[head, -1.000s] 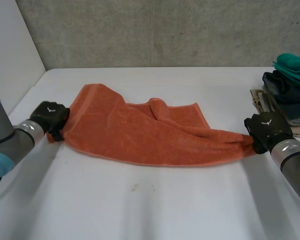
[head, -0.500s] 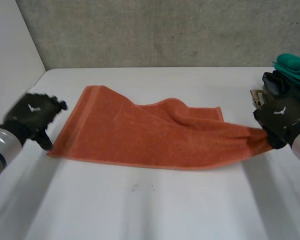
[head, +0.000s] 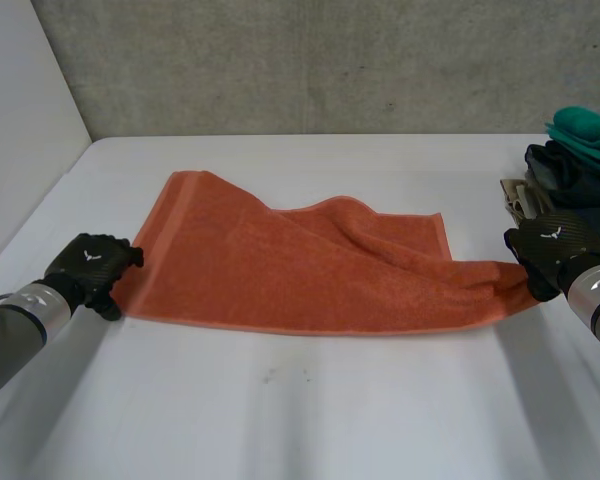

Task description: Fold the laundry.

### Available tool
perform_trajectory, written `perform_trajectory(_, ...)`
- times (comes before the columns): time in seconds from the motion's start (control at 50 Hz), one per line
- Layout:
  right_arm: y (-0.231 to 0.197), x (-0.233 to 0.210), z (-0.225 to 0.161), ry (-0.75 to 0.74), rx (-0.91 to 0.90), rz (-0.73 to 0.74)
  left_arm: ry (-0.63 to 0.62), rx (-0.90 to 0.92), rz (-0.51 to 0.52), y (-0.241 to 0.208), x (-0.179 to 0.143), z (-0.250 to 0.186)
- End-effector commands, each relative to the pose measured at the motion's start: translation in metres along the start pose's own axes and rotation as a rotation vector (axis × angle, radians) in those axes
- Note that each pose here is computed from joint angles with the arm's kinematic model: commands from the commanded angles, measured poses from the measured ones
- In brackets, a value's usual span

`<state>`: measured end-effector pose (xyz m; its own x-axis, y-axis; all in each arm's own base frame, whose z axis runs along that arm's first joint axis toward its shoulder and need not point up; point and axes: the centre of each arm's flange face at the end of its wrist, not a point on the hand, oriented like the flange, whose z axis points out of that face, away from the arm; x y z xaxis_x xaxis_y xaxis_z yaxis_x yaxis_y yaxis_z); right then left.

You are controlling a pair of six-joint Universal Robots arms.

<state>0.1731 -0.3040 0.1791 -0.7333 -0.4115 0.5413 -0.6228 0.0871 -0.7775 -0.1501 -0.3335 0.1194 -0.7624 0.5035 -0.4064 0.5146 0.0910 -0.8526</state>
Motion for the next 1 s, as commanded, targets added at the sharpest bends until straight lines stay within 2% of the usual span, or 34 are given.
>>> perform_trajectory(0.02, 0.003, -0.002, 0.0, -0.006, -0.007, 0.002, 0.008, -0.001, 0.002, 0.007, 0.001, 0.013)
perform_trajectory(0.58, 0.011, -0.008, 0.003, -0.015, -0.021, 0.006, -0.007, 0.095, 0.054, -0.012, -0.005, 0.048)
perform_trajectory(0.78, 0.011, -0.008, 0.003, -0.015, -0.02, 0.004, 0.037, 0.084, 0.056, -0.008, 0.014, 0.049)
perform_trajectory(0.86, 0.01, -0.007, 0.003, -0.012, -0.019, 0.002, 0.012, 0.06, 0.049, -0.011, 0.014, 0.04)
perform_trajectory(0.96, 0.005, -0.003, -0.001, -0.008, -0.026, -0.011, -0.096, 0.124, 0.084, -0.055, -0.006, -0.001)
perform_trajectory(1.0, -0.008, 0.004, -0.014, -0.003, -0.022, -0.036, -0.113, 0.137, 0.098, -0.07, -0.006, -0.023)
